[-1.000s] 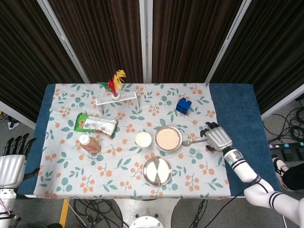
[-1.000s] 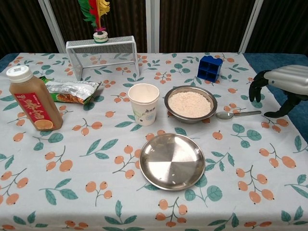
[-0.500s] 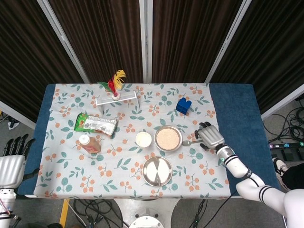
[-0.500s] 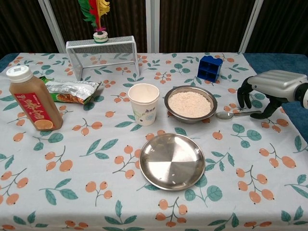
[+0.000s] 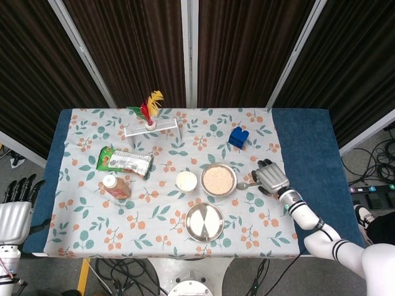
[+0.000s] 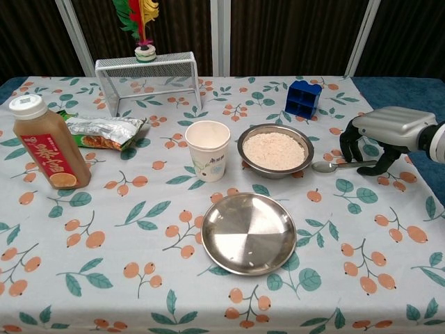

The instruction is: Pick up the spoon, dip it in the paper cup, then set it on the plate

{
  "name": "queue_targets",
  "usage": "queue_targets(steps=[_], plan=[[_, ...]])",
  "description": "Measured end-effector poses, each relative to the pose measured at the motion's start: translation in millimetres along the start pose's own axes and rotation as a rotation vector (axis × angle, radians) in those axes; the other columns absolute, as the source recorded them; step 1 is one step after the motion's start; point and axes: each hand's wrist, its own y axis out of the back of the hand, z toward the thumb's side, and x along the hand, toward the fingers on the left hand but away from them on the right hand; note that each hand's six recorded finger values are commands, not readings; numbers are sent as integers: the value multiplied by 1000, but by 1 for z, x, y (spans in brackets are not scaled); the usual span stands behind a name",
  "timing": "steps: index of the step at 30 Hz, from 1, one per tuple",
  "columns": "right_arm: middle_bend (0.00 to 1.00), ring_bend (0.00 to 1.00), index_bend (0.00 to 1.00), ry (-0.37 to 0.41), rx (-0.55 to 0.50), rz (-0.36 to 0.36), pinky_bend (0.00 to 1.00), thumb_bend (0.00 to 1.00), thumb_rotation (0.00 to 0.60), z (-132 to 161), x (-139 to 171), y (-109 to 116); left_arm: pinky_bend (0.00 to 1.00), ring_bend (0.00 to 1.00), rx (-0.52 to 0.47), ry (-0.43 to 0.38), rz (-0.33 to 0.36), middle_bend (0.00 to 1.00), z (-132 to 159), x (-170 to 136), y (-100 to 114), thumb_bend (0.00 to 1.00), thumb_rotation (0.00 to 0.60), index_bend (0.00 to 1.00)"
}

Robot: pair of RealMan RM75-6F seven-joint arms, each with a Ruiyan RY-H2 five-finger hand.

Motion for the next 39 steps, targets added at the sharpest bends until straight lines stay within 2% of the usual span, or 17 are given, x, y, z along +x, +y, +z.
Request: queue_targets(steps=[12,18,22,28,33,39], plan=[[545,190,532,3,5,7,175,312,600,3,-3,-1,73,73,-9,5,0,144,-2,0,-2,31,600,188],[563,201,558,12,30,-1,175,327,600,-2,3,7,72,73,-9,3,5,145,-4,-2,-2,32,600,188],[564,201,561,22,78,-20,175,327,600,-11,12,22,73,74,-10,1,6,144,-6,-4,-3,32,600,188],[564,201,562,50,183,-49,175,327,600,-18,25,57,73,73,-11,-6,18,144,-4,-2,-1,32,600,188],[564,201,562,99,276,-64,173,327,600,1,13,91,73,74,-13,-16,18,144,-1,1,-1,32,600,188],[564,201,566,153,376,-28,166,327,600,32,-11,105,73,74,-13,-31,24,144,1,1,1,32,600,187]])
